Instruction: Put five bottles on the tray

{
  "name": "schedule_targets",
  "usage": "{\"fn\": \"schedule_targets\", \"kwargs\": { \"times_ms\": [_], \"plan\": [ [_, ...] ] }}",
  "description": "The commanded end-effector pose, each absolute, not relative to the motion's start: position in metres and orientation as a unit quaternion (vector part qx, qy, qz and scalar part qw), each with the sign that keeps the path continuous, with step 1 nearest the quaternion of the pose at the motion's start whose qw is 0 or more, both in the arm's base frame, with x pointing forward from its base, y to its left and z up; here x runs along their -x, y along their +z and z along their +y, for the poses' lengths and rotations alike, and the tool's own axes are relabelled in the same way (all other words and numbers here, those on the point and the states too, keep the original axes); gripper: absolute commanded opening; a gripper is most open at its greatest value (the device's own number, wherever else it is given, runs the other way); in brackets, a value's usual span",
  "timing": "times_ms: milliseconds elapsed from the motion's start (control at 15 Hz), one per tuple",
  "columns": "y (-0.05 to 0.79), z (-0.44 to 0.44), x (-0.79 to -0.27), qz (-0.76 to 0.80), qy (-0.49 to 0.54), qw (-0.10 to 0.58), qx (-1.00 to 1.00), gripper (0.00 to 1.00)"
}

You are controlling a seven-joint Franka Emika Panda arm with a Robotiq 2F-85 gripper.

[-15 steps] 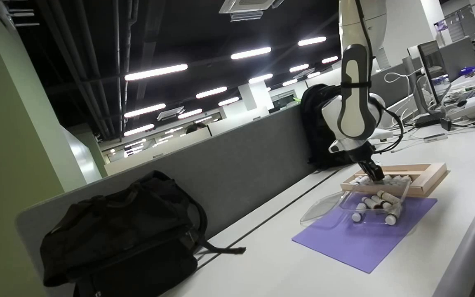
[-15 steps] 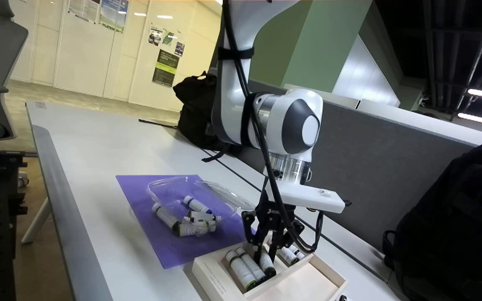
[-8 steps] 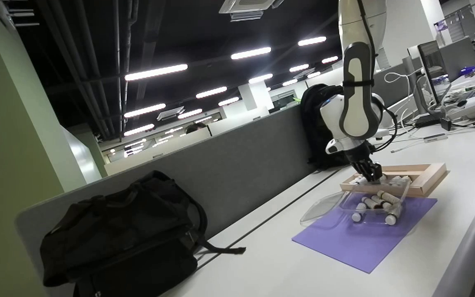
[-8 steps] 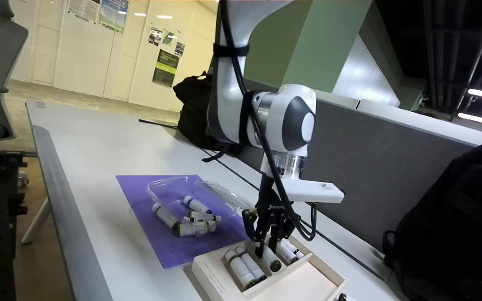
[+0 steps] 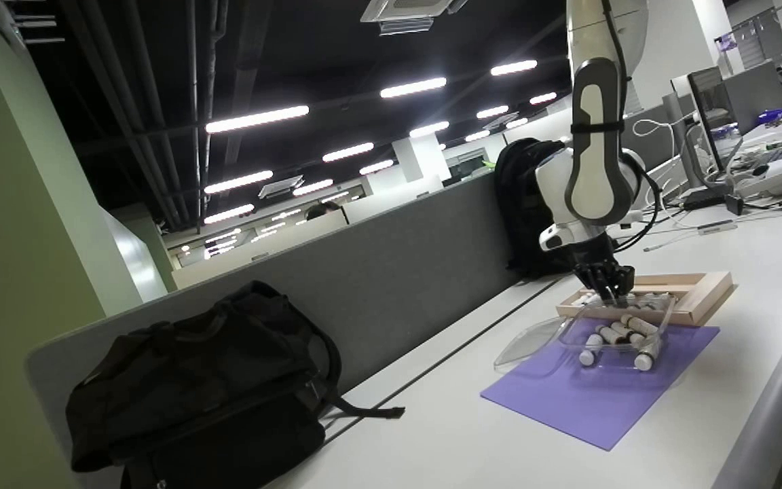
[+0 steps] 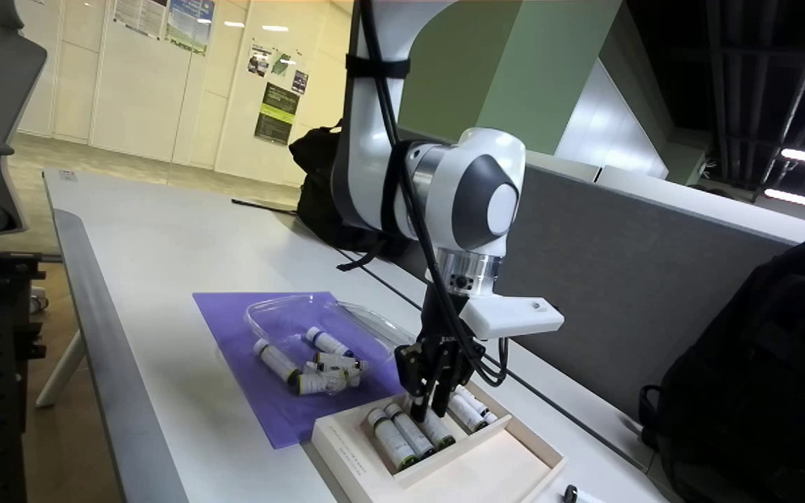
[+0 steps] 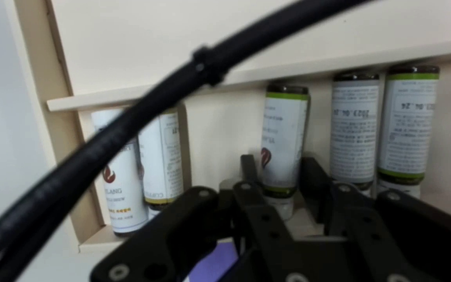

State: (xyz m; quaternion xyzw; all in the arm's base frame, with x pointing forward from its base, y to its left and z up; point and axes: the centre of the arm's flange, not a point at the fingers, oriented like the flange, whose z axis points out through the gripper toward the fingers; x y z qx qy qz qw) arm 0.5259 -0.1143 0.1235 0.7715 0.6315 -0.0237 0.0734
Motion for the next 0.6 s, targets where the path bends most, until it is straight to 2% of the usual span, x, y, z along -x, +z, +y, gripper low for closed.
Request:
{"fn": "schedule_targets", "kwargs": {
  "times_ms": [0, 267, 400, 533],
  "plan": [
    [0.137, -0.117, -0.513, 0.649, -0.017, 0.059, -0.758, 0.67],
    [0.145, -0.114, -0.513, 0.641, -0.020, 0.057, -0.765, 0.95],
    [0.156, -0.109, -0.516, 0.629, -0.026, 0.056, -0.775, 1.00],
    [0.171, -0.101, -0.519, 0.624, -0.034, 0.060, -0.778, 1.00]
  ]
}}
